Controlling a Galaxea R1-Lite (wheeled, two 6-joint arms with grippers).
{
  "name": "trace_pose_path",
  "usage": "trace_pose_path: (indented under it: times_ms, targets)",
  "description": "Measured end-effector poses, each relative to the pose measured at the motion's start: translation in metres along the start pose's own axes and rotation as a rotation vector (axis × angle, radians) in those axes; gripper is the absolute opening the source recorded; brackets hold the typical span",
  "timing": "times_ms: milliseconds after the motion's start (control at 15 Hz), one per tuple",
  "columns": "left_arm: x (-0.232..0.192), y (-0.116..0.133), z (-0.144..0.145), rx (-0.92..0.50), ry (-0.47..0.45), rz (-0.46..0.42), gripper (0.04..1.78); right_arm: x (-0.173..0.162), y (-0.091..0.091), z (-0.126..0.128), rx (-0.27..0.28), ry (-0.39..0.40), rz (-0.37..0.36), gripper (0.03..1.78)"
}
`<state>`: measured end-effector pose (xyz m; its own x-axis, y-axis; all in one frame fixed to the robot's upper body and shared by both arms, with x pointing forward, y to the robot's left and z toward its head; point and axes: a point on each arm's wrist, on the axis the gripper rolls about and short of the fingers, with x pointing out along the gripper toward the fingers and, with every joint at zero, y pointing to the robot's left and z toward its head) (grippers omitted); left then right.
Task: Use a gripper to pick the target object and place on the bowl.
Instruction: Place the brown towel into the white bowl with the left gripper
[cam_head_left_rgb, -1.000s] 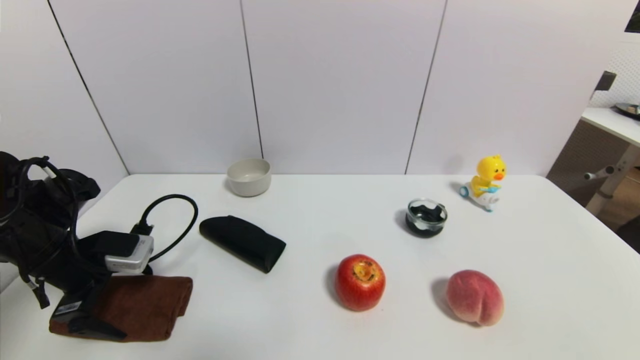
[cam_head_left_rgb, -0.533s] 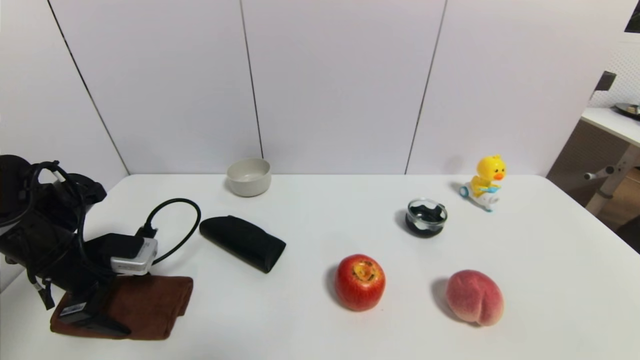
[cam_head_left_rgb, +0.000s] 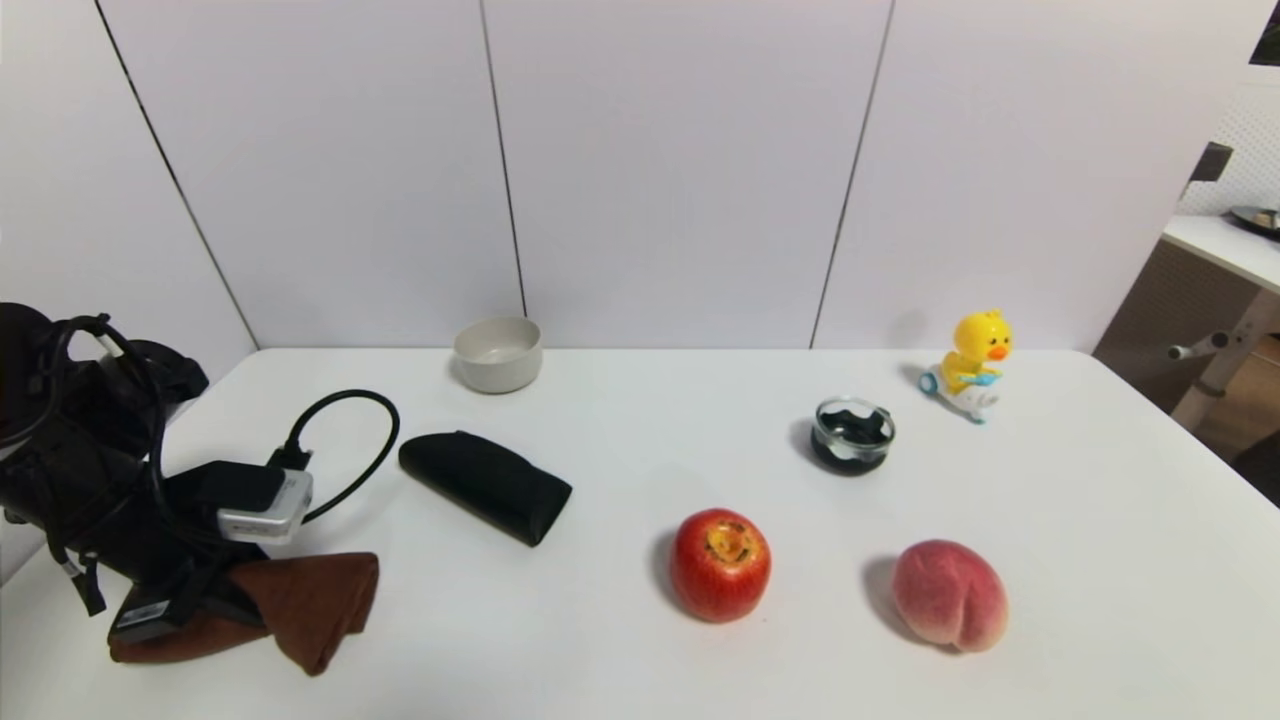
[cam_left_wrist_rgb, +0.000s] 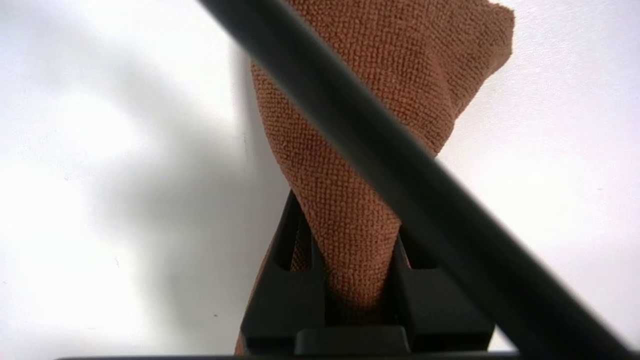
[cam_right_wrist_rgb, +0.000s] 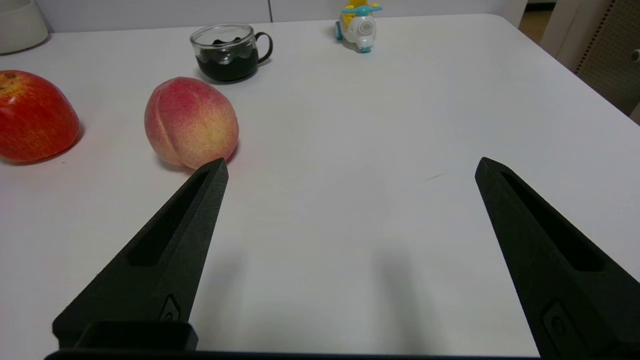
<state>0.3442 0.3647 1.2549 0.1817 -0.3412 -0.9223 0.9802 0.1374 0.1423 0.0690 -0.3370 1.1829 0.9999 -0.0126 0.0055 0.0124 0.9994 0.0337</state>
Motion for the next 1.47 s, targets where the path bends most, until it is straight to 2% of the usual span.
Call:
trace_pose_path:
  times_ms: [200, 467, 733, 933, 1200, 1333, 1467]
  targets:
    - [-0.011, -0.003, 0.008, 0.012, -0.011, 0.042, 0.35, 0.0, 0.0, 0.0, 0.0, 0.0, 0.0, 1.71]
    - [-0.04, 0.001, 0.036, 0.041, -0.032, 0.134, 0.35, 0.0, 0.0, 0.0, 0.0, 0.0, 0.0, 1.71]
    - [-0.063, 0.02, 0.076, 0.11, -0.083, 0.243, 0.35, 0.0, 0.0, 0.0, 0.0, 0.0, 0.0, 1.71]
    - [-0.076, 0.045, 0.099, 0.129, -0.132, 0.355, 0.35, 0.0, 0.0, 0.0, 0.0, 0.0, 0.0, 1.71]
    - [-0.08, 0.084, 0.131, 0.087, -0.282, 0.481, 0.35, 0.0, 0.0, 0.0, 0.0, 0.0, 0.0, 1.71]
    - [-0.076, 0.099, 0.144, -0.004, -0.376, 0.513, 0.35, 0.0, 0.0, 0.0, 0.0, 0.0, 0.0, 1.71]
    - [-0.072, 0.121, 0.157, -0.085, -0.5, 0.589, 0.35, 0.0, 0.0, 0.0, 0.0, 0.0, 0.0, 1.71]
